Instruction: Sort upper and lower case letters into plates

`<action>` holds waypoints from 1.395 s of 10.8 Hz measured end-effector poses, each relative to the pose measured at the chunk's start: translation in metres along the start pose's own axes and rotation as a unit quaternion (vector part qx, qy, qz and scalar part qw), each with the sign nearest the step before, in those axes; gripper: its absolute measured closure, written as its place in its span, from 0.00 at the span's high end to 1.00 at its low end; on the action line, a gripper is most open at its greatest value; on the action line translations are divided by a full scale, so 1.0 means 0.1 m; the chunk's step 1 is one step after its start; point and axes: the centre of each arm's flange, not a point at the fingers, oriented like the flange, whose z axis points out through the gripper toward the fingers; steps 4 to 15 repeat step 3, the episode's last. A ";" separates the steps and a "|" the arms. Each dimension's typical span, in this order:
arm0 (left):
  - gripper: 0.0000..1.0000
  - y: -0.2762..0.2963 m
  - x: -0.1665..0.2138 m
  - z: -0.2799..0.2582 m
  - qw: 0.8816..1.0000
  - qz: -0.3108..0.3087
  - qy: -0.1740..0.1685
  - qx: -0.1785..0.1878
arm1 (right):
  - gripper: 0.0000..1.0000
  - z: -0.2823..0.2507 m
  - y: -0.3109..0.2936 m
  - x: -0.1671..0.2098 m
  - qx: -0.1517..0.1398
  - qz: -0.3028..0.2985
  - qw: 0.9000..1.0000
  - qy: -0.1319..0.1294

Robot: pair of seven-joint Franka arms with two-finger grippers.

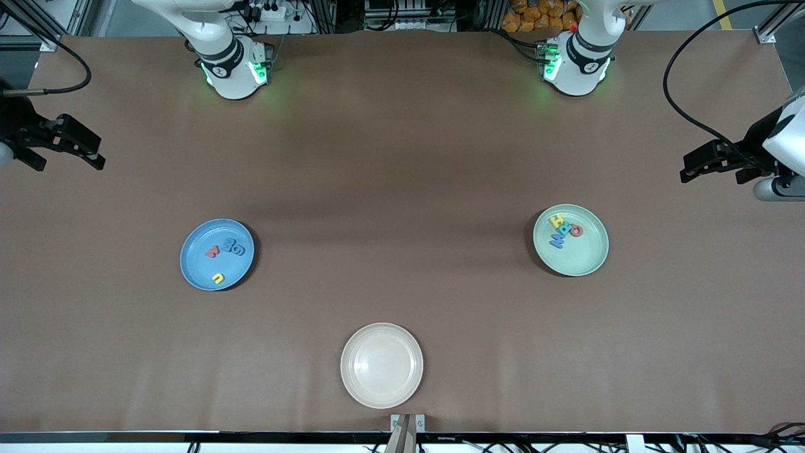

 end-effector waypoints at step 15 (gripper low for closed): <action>1.00 0.00 0.00 0.00 1.000 0.000 0.000 0.000 | 1.00 0.00 0.06 0.00 -0.001 0.006 1.000 0.000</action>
